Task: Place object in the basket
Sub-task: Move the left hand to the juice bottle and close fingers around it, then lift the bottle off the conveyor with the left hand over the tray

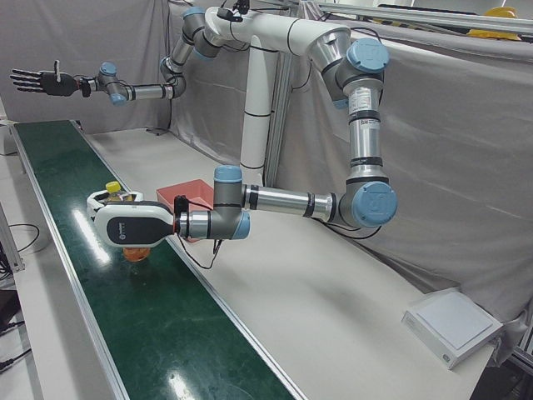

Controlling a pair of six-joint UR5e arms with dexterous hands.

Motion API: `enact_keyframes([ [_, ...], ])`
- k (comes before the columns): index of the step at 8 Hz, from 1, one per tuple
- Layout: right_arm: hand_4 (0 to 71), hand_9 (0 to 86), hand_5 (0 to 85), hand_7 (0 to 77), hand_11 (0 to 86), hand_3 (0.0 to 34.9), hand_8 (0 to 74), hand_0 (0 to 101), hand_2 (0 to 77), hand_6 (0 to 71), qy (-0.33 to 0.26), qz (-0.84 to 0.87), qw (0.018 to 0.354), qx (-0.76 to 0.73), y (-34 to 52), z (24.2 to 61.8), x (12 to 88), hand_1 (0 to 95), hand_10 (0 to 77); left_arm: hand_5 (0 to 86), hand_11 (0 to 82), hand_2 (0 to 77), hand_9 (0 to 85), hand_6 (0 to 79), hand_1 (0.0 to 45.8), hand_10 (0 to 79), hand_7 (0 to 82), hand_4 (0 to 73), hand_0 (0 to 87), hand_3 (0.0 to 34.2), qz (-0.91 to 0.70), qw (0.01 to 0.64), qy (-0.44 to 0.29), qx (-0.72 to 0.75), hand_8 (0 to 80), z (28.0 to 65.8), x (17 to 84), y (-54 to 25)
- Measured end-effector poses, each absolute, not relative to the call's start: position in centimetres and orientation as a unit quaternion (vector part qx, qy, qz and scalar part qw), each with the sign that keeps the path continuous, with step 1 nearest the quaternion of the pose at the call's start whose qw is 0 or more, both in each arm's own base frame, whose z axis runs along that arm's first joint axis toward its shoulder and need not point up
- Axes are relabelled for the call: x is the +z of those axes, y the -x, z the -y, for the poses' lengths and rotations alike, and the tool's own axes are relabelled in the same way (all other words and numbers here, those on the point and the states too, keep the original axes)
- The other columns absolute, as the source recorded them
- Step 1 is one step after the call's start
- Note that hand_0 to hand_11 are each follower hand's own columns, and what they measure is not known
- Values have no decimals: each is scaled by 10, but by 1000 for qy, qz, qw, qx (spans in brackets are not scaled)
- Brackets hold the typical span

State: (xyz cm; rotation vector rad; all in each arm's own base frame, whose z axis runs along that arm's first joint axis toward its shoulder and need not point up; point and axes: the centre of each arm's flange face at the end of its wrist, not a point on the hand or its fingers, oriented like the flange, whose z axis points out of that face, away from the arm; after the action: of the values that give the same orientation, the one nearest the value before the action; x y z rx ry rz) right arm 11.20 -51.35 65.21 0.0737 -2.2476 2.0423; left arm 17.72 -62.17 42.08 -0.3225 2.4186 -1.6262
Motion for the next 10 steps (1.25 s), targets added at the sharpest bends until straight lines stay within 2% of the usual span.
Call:
enact_keyframes([
  [2,0,0,0,5,0,0,0,2,5,0,-24,739,52,672,-112,513,652,0,0,540,502,502,524,616,98,627,496,518,697,0,-830,127,135,-526,627,602,383,-183],
  [5,0,0,0,5,0,0,0,3,5,0,-24,739,52,672,-112,513,652,0,0,540,502,507,524,616,98,627,496,518,650,0,-846,148,196,-473,627,556,334,-236],
  [6,0,0,0,5,0,0,0,3,5,0,-24,739,52,672,-112,513,652,0,0,540,502,507,524,616,98,627,496,518,650,0,-849,156,219,-455,627,535,321,-260],
  [7,0,0,0,5,0,0,0,1,5,0,-24,739,52,672,-112,513,652,0,0,540,507,507,524,622,98,633,502,518,604,0,-851,164,241,-437,644,512,309,-282],
  [10,0,0,0,5,0,0,0,2,5,0,-24,738,52,672,-112,513,653,0,0,540,507,507,524,622,98,633,502,518,604,0,-845,208,284,-401,644,443,302,-341],
])
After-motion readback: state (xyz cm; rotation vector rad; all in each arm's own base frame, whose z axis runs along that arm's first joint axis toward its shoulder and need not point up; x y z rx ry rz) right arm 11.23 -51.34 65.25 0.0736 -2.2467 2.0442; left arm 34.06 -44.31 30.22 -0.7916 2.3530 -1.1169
